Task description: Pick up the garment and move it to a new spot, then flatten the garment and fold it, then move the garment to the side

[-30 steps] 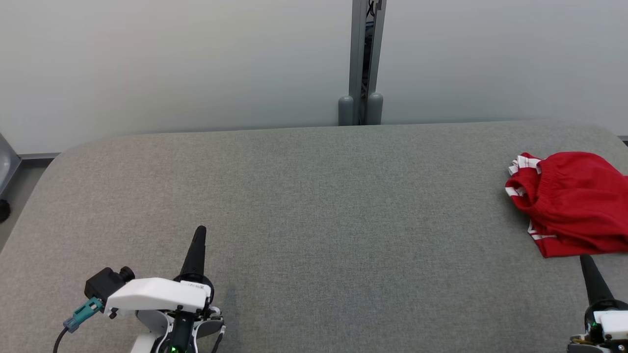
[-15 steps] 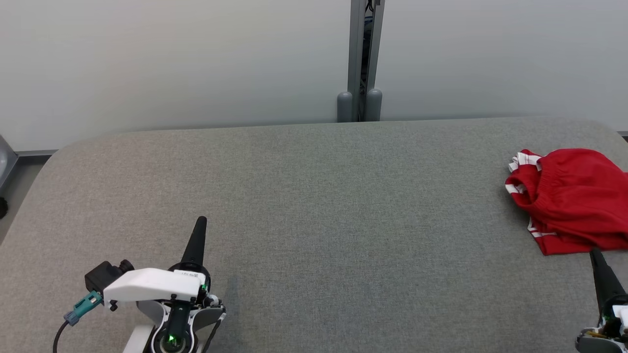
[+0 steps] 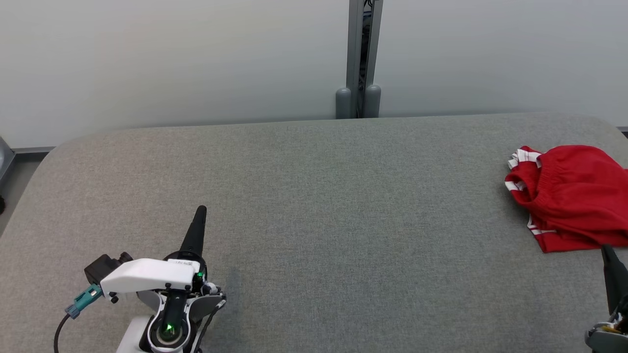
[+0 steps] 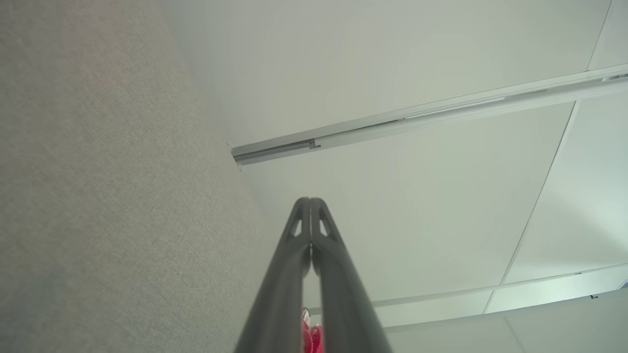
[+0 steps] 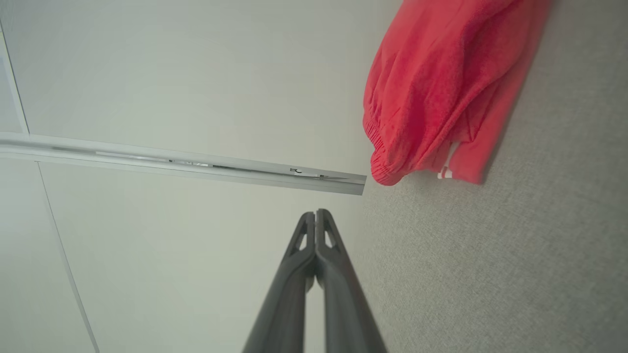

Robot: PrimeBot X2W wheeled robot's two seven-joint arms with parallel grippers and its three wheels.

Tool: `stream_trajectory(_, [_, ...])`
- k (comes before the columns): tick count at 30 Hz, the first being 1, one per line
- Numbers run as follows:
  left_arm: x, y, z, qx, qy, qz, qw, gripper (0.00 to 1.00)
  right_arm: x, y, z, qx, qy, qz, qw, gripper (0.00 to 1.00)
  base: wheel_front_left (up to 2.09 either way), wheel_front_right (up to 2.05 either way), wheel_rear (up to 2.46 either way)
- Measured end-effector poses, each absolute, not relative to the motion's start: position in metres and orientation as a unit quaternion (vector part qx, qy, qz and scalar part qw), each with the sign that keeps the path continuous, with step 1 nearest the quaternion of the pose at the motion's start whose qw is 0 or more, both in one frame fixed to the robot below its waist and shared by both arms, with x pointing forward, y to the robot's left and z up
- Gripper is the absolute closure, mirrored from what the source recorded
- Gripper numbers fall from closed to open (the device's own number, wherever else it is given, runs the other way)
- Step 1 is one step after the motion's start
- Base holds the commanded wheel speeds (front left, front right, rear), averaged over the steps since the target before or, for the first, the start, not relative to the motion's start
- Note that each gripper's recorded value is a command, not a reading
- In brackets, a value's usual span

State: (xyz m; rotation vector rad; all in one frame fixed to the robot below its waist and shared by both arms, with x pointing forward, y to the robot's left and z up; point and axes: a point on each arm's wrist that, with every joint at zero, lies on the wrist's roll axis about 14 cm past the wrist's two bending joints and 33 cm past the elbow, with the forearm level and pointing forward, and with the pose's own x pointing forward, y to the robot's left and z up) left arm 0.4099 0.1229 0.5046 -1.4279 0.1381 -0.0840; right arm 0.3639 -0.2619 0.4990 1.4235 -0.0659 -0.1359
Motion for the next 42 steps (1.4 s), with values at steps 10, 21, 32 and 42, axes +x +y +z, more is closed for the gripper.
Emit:
stream_trajectory(10, [0.415,0.121,0.507,-0.679,0.065,-0.042,0.73,1.0,0.366,-0.268,0.503,0.679,-0.042,-0.06,0.731,1.0,0.0,0.0,0.0])
stream_trajectory(21, [0.422,0.118,0.512,-0.703,0.064,-0.048,0.706,1.0,0.367,-0.276,0.505,0.703,-0.053,-0.058,0.706,1.0,0.0,0.0,0.0])
stream_trajectory(32, [0.424,0.118,0.515,-0.706,0.062,-0.052,0.704,1.0,0.367,-0.277,0.506,0.707,-0.057,-0.057,0.702,1.0,0.0,0.0,0.0])
stream_trajectory(42, [0.424,0.118,0.515,-0.706,0.062,-0.052,0.704,1.0,0.367,-0.277,0.506,0.708,-0.057,-0.057,0.702,1.0,0.0,0.0,0.0])
